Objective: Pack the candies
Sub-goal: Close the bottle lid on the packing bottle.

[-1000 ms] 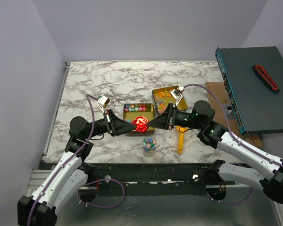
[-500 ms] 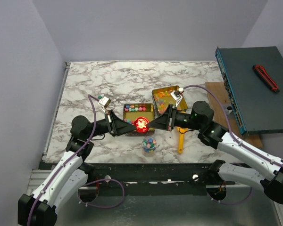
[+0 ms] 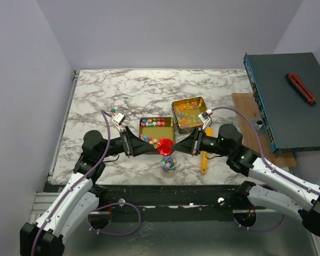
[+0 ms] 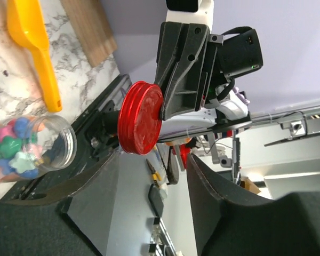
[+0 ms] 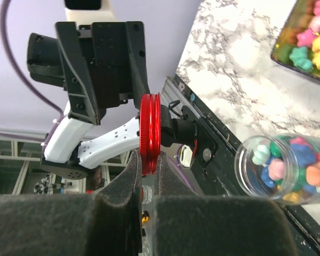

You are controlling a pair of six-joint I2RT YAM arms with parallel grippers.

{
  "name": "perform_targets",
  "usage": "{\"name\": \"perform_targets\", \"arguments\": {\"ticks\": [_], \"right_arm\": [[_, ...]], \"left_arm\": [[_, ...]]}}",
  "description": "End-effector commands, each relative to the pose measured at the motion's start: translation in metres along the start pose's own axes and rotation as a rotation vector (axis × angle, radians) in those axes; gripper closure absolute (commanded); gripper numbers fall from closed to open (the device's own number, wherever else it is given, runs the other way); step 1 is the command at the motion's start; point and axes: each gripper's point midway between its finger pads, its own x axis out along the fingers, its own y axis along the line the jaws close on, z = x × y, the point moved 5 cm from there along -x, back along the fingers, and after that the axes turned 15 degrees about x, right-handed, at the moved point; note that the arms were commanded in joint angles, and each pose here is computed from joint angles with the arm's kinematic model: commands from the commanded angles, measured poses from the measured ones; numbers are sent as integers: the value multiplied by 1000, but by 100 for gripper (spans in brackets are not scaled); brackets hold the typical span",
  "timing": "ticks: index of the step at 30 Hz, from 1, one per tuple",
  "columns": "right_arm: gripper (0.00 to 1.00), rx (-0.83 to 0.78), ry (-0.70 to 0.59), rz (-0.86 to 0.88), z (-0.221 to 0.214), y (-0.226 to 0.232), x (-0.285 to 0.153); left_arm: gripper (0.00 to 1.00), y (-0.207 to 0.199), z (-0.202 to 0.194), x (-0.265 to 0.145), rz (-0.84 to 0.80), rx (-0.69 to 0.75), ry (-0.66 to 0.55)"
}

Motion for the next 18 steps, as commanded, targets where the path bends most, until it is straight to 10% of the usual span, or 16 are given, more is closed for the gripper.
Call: {"name": "perform_targets", "arguments": {"ticks": [1,18], "right_arm": [[99,69,-54,-13,0,-15,-1],[99,223,-83,-29,-10,-59,-2]], "left_arm": [[44,18,-4,-3,122,59,6],[39,51,-23,-5,307,96,92]]}}
